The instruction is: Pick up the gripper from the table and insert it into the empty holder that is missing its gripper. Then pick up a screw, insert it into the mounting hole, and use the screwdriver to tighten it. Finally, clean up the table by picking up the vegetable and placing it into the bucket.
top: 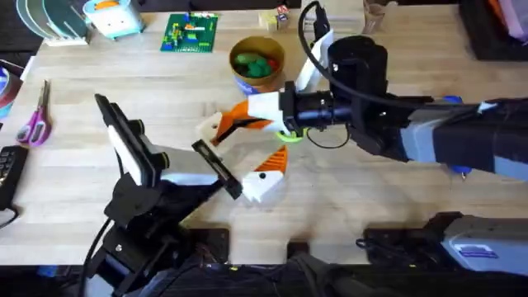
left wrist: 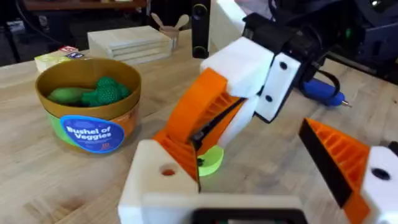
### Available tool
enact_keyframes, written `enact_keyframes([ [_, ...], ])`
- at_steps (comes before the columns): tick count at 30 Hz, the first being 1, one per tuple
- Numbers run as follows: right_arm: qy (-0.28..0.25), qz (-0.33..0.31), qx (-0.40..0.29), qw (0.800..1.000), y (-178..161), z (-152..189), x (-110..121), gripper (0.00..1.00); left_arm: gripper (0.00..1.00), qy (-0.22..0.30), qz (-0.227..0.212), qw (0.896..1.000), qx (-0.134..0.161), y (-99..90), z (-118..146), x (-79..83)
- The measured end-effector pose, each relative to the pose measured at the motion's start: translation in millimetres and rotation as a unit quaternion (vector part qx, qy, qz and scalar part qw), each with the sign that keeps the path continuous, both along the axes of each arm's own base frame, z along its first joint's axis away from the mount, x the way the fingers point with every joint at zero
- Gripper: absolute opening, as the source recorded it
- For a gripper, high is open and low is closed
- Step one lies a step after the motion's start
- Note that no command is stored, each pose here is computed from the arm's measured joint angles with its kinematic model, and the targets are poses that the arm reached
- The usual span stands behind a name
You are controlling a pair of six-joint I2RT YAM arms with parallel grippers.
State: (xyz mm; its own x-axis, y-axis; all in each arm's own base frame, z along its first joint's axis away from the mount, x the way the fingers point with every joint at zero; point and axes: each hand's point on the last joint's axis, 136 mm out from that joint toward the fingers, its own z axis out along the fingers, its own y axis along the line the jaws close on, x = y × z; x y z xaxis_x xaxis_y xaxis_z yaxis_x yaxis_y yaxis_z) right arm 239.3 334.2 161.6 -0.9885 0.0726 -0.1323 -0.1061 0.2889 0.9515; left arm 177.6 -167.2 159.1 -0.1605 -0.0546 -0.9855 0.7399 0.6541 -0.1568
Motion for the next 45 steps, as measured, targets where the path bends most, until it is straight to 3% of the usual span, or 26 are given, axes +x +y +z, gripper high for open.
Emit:
enact_keyframes([
  [16, 0.000, -0.001, 0.000, 1.000, -0.4, -0.2, 0.4, 0.157, 0.993, 0.000, -0.001, 1.000, 0.000, -0.1, -0.1, -0.1],
  [34, 0.003, -0.005, -0.005, 1.000, -1.5, -2.4, 1.7, 0.331, 0.993, -0.004, -0.002, 1.000, 0.003, -0.4, 0.2, -0.5],
  [45, 0.003, -0.013, -0.007, 1.000, -4.9, -3.8, 6.1, 0.435, 0.993, -0.012, -0.038, 0.999, 0.005, -8.7, 1.5, -10.4],
])
